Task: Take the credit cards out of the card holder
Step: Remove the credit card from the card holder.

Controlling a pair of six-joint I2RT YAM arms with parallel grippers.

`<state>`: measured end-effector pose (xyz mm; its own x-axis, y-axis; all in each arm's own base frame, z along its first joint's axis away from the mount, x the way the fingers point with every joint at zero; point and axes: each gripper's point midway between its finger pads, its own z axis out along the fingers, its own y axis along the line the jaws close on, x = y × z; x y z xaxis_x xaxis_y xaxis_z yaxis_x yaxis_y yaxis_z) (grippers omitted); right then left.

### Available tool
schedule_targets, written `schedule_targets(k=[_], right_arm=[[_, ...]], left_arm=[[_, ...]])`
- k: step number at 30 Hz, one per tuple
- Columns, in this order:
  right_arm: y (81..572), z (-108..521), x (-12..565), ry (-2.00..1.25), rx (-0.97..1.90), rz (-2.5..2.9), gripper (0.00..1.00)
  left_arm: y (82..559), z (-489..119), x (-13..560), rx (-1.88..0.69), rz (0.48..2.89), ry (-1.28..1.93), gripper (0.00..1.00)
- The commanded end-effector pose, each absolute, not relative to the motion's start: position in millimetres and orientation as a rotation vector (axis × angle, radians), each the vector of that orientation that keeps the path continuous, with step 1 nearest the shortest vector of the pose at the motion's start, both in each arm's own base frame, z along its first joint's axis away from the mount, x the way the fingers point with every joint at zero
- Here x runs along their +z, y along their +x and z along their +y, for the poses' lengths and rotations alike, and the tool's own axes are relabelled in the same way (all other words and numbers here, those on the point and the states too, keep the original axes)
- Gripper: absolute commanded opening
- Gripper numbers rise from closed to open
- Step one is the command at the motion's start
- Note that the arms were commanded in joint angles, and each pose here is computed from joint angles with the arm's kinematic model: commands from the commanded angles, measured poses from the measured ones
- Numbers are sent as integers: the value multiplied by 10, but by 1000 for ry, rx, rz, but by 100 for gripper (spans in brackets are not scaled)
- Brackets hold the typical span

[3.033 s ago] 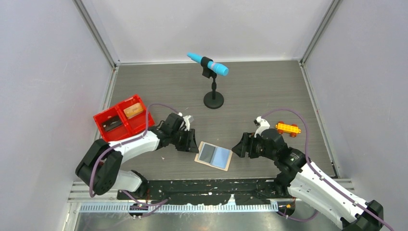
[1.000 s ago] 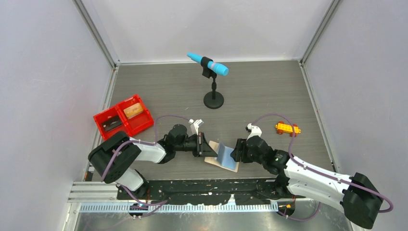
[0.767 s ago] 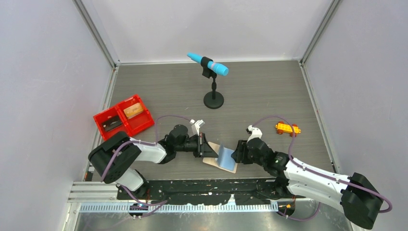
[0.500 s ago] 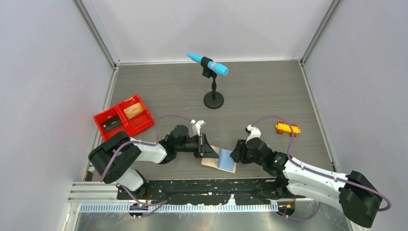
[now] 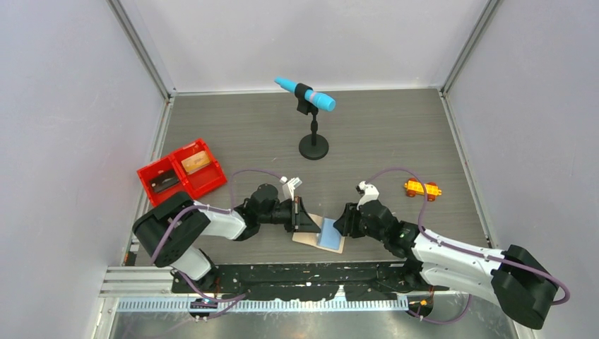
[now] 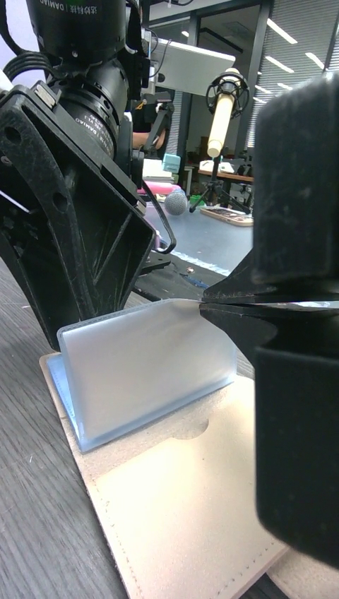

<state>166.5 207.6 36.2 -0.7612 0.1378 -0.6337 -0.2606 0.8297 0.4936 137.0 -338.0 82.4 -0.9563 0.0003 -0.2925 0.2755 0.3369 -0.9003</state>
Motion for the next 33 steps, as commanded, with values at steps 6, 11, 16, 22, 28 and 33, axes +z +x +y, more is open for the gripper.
schedule_targets(k=[6,11,16,22,28,33], right_arm=[[1782,2254,524,-150,807,2235,44],[1787,2280,529,-160,813,2236,43],[1808,2291,559,-169,808,2225,43],[1810,2291,552,-172,806,2228,42],[1807,2288,562,-171,809,2223,42],[1796,2278,557,-170,812,2222,41]], left_arm=[[1426,-3461,921,-1689,2274,302,5],[1422,-3461,884,-1696,2279,292,0],[1429,-3456,870,-1688,2282,284,8],[1430,-3453,884,-1685,2276,291,7],[1427,-3432,871,-1666,2283,294,12],[1426,-3418,869,-1658,2281,292,10]])
